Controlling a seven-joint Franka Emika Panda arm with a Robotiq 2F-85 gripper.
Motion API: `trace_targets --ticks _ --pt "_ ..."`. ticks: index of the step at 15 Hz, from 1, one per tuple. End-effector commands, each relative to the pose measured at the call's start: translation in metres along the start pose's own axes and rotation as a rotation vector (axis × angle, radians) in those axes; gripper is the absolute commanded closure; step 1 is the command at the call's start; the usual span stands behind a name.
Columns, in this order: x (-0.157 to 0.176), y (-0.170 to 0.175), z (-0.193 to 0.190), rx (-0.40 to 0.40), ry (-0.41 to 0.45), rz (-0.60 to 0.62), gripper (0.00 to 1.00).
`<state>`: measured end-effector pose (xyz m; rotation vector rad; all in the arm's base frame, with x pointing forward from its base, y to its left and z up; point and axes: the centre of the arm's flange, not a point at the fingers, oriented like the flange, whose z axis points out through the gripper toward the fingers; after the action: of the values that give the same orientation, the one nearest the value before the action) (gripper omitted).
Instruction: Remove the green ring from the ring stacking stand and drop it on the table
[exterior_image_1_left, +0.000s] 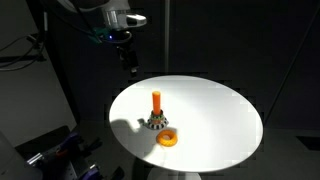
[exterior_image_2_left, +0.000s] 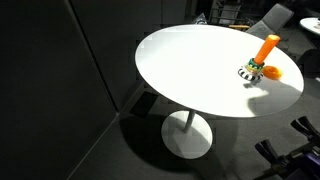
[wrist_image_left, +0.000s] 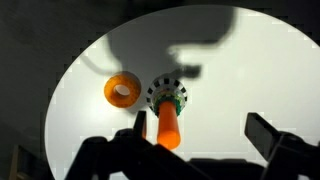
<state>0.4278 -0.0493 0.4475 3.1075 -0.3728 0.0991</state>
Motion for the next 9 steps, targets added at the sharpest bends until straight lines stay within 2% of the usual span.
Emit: trace_targets --ticks 1,9 --pt "0.0159 0.0105 0.0136 -0.018 0.046 0.040 0.00" --pt "0.0152 0.0135 0.0210 -0.006 0.022 0.028 0.00"
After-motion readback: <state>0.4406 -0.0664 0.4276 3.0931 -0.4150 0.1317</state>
